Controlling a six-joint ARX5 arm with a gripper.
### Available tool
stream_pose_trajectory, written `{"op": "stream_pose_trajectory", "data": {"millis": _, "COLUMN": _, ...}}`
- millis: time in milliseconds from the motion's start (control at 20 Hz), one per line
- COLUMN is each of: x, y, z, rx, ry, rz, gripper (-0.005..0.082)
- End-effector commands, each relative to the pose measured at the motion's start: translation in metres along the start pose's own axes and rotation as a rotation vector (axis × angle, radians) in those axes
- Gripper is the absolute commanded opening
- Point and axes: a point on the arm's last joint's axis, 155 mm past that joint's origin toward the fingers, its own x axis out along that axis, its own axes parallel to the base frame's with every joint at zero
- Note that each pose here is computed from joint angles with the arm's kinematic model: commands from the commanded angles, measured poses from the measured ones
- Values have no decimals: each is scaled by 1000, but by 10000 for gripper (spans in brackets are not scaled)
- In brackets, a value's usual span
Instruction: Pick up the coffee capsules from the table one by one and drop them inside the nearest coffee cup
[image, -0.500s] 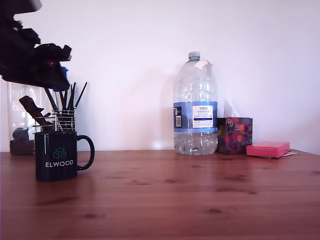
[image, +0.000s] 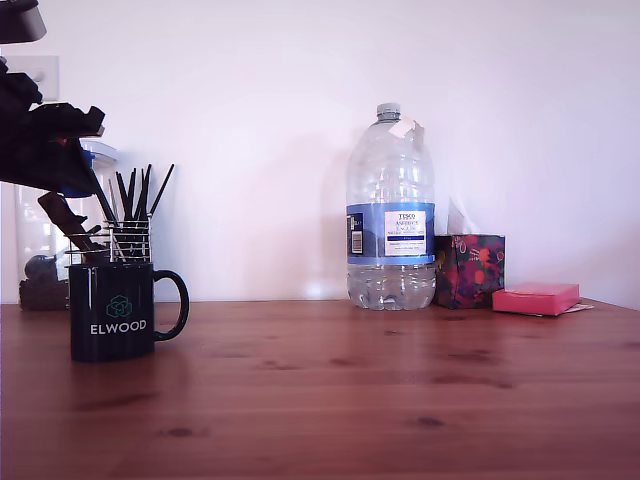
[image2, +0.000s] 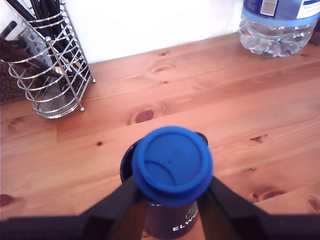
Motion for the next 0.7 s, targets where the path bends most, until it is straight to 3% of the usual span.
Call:
{"op": "stream_pose_trajectory", "data": {"millis": 0, "x": -1, "y": 0, "z": -8, "rx": 3, "ry": 13, "rz": -1, "gripper": 158}}
{"op": "stream_pose_trajectory", "data": {"millis": 350, "x": -1, "y": 0, "z": -5, "rx": 3, "ry": 9, "rz": -2, "gripper": 158}}
{"op": "stream_pose_trajectory", "data": {"millis": 650, "x": 13, "y": 1, "z": 8, "rx": 1, "ry": 60, "rz": -4, "gripper": 158}}
